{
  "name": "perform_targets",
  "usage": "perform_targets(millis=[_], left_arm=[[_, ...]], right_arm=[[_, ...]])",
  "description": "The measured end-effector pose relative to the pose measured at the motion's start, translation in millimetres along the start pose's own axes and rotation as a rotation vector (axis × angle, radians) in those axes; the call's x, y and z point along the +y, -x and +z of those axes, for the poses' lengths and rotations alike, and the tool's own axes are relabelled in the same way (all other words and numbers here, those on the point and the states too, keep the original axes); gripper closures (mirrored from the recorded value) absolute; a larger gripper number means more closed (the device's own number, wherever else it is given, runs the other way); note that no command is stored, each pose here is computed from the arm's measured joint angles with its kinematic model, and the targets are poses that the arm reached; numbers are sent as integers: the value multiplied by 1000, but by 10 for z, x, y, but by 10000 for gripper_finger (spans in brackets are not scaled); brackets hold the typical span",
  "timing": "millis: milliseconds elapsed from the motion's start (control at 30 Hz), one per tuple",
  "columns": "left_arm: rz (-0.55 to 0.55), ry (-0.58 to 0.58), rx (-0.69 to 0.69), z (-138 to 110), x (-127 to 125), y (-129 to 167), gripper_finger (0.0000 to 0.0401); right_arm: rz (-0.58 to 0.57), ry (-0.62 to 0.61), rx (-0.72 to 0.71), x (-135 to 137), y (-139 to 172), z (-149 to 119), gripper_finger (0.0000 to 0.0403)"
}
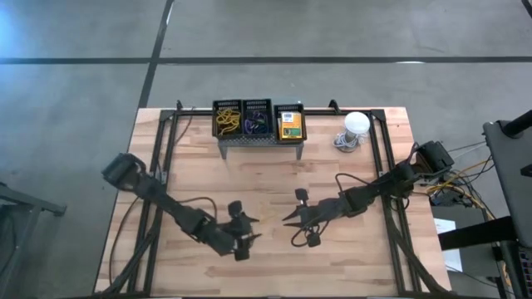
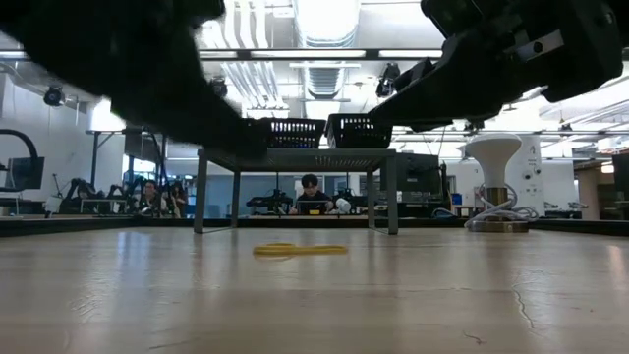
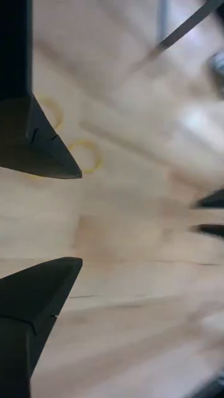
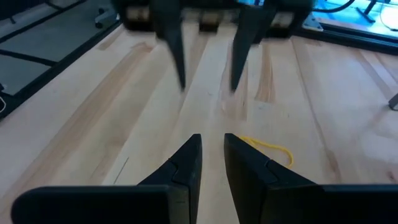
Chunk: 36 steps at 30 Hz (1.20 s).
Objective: Pick & Place Office Desk Supplies
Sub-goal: Put the yellow rubberband into the left black bin on the shelf
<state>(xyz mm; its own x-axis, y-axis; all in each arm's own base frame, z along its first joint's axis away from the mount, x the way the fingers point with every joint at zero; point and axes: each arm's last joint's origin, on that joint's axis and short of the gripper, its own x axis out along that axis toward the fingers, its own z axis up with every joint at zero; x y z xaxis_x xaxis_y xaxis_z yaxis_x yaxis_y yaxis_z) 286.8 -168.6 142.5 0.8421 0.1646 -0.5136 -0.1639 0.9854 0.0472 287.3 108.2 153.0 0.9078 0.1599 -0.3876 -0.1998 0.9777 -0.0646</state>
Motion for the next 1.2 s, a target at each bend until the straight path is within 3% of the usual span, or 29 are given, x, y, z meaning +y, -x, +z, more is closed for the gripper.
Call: perform_targets(millis=[133, 267, 700, 800, 1200], left_arm=[[-59, 19, 109, -108, -48, -171, 178], [-53, 110, 194, -57, 68, -267, 178], [62, 203, 170, -24, 355, -420, 179], [92, 170, 129, -51, 368, -468, 179], [46, -6, 101, -119, 380, -512, 179]], right_arm=[[1, 1, -6, 3, 1, 6, 337], [1, 1, -3, 3, 1, 3, 339], [2, -8, 4, 3, 1, -4, 343], [3, -8, 4, 6, 1, -4, 344], [3, -7, 12, 6, 1, -12, 343]])
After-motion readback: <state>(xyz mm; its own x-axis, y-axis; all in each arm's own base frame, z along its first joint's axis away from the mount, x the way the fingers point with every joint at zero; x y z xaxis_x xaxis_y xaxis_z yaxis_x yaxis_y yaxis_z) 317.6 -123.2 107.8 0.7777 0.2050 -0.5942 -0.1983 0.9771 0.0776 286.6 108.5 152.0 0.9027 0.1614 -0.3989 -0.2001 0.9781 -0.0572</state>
